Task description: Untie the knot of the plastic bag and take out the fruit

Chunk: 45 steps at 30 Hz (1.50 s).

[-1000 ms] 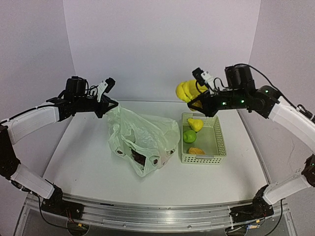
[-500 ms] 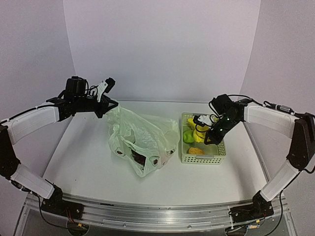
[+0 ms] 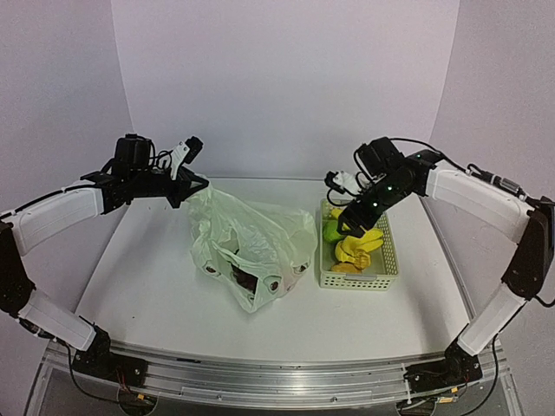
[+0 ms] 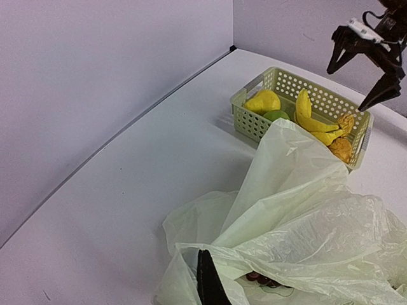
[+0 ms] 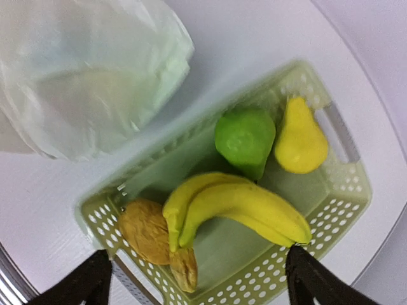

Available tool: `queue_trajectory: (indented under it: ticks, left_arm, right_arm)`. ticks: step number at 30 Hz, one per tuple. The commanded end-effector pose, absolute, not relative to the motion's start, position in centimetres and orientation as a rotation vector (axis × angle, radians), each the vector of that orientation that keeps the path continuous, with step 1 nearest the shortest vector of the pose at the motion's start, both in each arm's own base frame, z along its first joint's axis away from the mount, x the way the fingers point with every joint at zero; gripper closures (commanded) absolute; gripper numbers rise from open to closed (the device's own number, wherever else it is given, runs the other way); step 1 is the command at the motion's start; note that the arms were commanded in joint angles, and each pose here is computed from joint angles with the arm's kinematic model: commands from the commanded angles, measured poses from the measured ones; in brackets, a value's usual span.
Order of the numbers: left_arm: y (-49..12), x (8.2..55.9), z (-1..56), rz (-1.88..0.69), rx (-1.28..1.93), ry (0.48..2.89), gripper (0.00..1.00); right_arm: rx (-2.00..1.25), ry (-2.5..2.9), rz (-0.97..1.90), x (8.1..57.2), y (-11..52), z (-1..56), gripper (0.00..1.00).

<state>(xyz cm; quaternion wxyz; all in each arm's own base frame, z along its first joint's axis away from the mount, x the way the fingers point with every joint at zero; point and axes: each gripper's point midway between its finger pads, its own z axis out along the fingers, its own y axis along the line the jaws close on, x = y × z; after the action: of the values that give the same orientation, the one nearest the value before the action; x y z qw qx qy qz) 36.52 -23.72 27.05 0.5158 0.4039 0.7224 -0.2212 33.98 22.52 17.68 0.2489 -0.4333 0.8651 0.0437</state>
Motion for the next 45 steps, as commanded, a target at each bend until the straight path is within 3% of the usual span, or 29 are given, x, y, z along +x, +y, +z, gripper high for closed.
queue_trajectory:
  ticks: [1, 6, 10, 20, 33, 45]
  left_arm:
    - [-23.6, 35.1, 29.9, -0.542, 0.993, 1.636, 1.00]
    - [-23.7, 34.5, 29.8, -0.557, 1.004, 1.636, 1.00]
    - [-23.6, 34.3, 29.7, -0.558, 1.006, 1.637, 1.00]
    - [-23.6, 32.8, 29.0, -0.586, 1.047, 1.629, 1.00]
    - [-26.0, 28.5, 26.6, -0.685, 1.194, 1.613, 1.00]
    - [-26.4, 28.5, 24.3, -0.823, 1.048, 1.796, 1.00]
  right_arm:
    - [-1.173, 2.047, 0.363, 29.4, 33.1, 28.4, 0.27]
    - [-1.450, 1.767, 0.992, 18.2, 46.5, 29.3, 0.50]
    - [-1.542, 1.793, 1.089, 15.5, 50.7, 25.4, 0.59]
    - [-1.386, 2.040, 0.905, 20.3, 50.3, 17.9, 0.70]
    - [-1.042, 2.195, 0.366, 29.9, 47.6, 12.6, 0.64]
    - [-0.922, 2.183, -0.096, 33.8, 42.1, 14.5, 0.65]
